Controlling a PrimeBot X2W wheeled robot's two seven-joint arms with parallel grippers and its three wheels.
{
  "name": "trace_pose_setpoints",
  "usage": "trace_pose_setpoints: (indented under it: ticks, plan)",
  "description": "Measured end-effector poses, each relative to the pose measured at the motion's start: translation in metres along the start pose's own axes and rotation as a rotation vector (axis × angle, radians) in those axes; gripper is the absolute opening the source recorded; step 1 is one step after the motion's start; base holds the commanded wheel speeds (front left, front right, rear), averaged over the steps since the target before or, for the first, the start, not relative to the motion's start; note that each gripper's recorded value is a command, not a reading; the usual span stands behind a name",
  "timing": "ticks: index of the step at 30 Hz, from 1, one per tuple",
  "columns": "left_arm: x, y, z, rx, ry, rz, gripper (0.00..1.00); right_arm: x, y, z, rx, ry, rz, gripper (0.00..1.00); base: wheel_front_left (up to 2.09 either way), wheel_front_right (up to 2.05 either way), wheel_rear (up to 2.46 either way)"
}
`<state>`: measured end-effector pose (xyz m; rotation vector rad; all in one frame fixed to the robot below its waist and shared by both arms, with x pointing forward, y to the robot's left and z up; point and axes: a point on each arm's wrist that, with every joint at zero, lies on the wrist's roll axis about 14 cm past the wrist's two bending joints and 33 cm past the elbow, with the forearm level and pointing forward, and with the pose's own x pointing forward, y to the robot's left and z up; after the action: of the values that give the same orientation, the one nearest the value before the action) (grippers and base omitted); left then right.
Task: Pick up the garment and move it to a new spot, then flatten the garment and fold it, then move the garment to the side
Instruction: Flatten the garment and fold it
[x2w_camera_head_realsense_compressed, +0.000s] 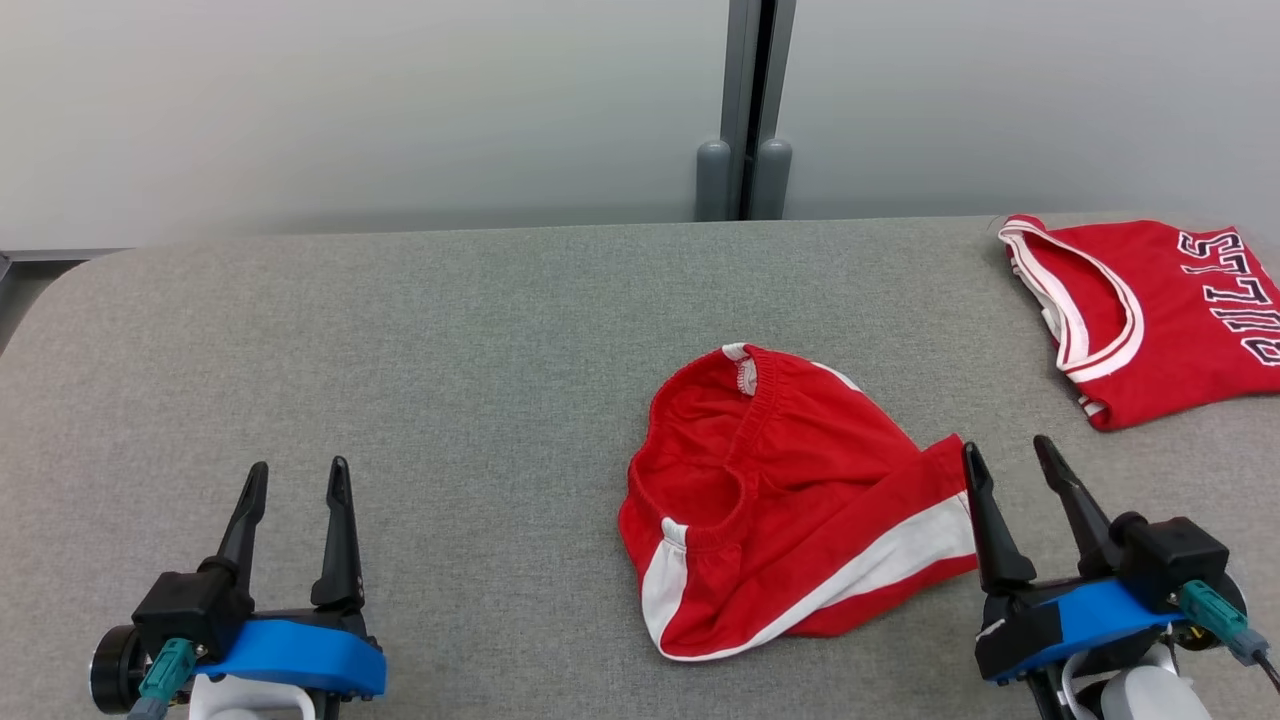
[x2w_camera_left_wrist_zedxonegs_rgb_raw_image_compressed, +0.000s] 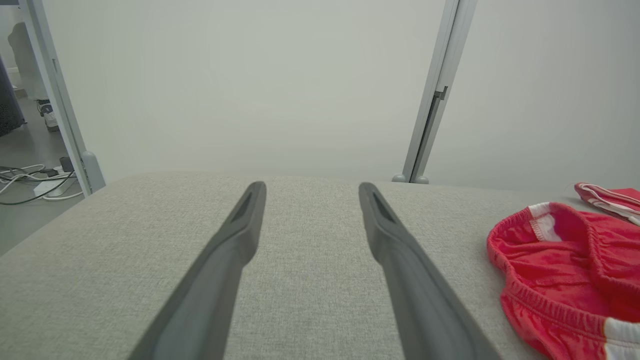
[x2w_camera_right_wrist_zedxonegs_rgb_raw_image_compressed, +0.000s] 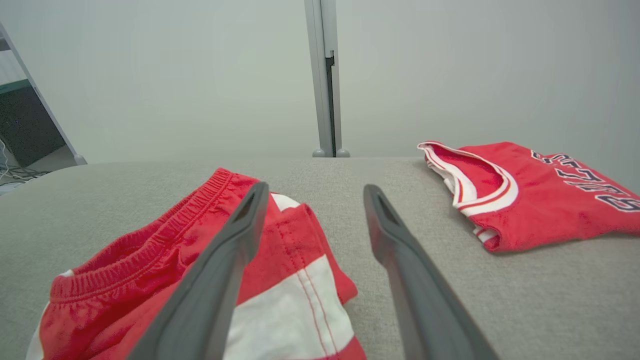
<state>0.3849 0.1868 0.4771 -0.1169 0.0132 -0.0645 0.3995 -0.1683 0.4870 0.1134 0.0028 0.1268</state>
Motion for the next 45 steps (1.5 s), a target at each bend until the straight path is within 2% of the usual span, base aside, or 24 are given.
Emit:
trace_pose_setpoints:
  ticks: [8, 20, 24, 34, 39, 45]
  plan:
    - [0.0, 0.001, 0.003, 0.009, -0.006, -0.003, 1.0, 0.006, 0.011, 0.04, -0.015, -0.143, 0.006, 1.0, 0.0, 0.0, 0.0]
    - [0.007, -0.009, 0.003, 0.042, -0.006, -0.047, 1.0, 0.006, 0.016, 0.035, -0.013, -0.131, 0.015, 1.0, 0.0, 0.0, 0.0]
    - [0.022, -0.036, 0.017, 0.082, -0.043, -0.153, 1.0, 0.006, 0.012, 0.034, -0.014, -0.129, 0.003, 1.0, 0.0, 0.0, 0.0]
    - [0.044, -0.14, 0.03, 0.145, -0.064, -0.541, 1.0, 0.004, -0.004, 0.034, -0.02, -0.127, -0.041, 1.0, 0.0, 0.0, 0.0]
    - [0.035, -0.183, 0.014, 0.148, 0.004, -0.711, 1.0, 0.0, -0.014, 0.032, -0.026, -0.12, -0.072, 1.0, 0.0, 0.0, 0.0]
    - [0.015, -0.211, -0.023, 0.165, 0.142, -0.85, 1.0, -0.004, -0.024, 0.03, -0.031, -0.114, -0.102, 1.0, 0.0, 0.0, 0.0]
